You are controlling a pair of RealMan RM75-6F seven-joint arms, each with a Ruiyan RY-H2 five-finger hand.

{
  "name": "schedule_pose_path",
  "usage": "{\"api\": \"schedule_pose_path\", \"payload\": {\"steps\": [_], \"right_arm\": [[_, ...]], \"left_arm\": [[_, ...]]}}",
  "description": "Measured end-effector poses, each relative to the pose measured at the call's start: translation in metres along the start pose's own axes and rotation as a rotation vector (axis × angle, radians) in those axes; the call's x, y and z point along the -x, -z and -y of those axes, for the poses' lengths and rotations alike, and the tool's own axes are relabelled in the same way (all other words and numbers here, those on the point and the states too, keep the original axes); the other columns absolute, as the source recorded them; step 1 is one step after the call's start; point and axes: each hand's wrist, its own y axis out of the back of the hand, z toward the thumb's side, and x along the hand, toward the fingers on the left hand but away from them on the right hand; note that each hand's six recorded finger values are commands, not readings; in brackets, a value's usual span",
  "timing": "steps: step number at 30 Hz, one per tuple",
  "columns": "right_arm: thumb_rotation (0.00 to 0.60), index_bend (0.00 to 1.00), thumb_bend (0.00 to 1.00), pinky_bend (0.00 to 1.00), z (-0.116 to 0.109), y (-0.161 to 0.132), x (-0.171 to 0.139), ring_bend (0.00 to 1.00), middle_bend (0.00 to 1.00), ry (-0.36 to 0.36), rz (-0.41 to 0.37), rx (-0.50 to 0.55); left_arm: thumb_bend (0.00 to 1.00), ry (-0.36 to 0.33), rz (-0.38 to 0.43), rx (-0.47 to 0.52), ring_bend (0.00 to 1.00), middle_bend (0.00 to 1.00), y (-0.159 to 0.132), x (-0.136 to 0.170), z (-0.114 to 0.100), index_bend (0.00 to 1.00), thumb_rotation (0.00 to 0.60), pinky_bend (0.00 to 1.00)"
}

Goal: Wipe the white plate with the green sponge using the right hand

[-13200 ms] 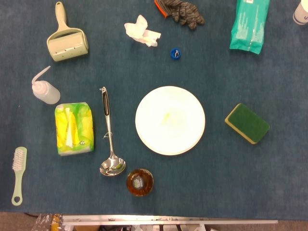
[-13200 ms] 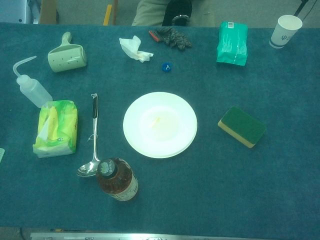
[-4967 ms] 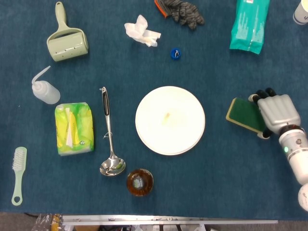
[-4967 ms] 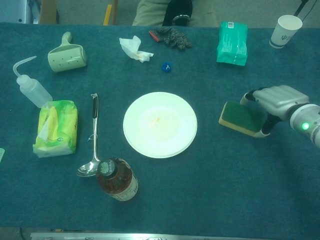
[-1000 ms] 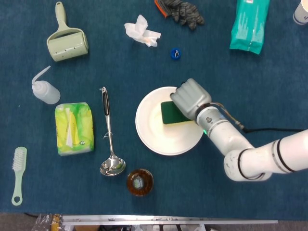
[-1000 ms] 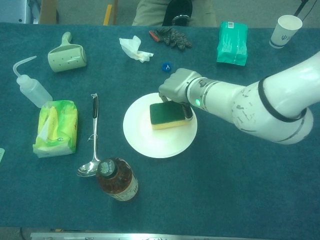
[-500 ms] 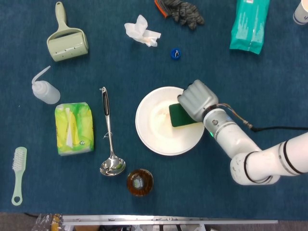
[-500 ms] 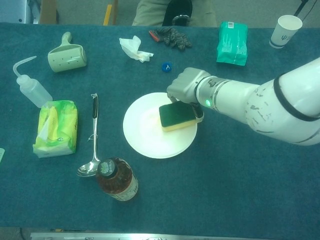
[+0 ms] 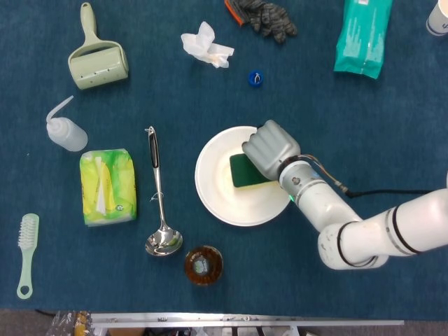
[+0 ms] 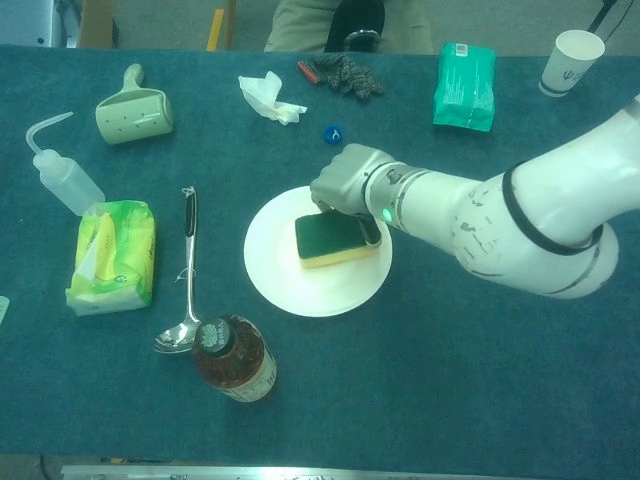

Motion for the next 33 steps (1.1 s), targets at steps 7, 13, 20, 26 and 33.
{"api": "schedule_pose_path", "payload": {"steps": [7, 13, 20, 26, 33], "right_arm": [[0.600, 0.51, 0.22, 0.50, -0.003, -0.004, 0.006, 0.28, 0.36, -0.001, 0.005, 0.002], [0.600, 0.51, 0.22, 0.50, -0.001, 0.007, 0.005, 0.28, 0.36, -0.006, 0.032, -0.002], [0.600, 0.51, 0.22, 0.50, -0.005, 0.033, -0.004, 0.28, 0.36, 0.007, 0.088, 0.015], [0.600, 0.51, 0.22, 0.50, -0.011, 0.034, -0.007, 0.28, 0.36, 0.033, 0.081, 0.042], [0.600, 0.51, 0.22, 0.50, -0.013, 0.020, -0.001, 0.28, 0.36, 0.040, 0.051, 0.048]], "left_arm": [[0.37, -0.001, -0.003, 0.003, 0.18, 0.26, 0.001, 0.001, 0.000, 0.32, 0.600, 0.16], [0.37, 0.000, -0.002, 0.003, 0.18, 0.26, 0.000, 0.001, 0.001, 0.32, 0.600, 0.16], [0.37, 0.003, 0.010, 0.003, 0.18, 0.26, -0.004, -0.001, 0.002, 0.32, 0.600, 0.16], [0.37, 0.000, 0.012, 0.002, 0.18, 0.26, -0.006, -0.001, 0.002, 0.32, 0.600, 0.16], [0.37, -0.004, -0.003, 0.001, 0.18, 0.26, -0.002, 0.003, -0.001, 0.32, 0.600, 0.16]]}}
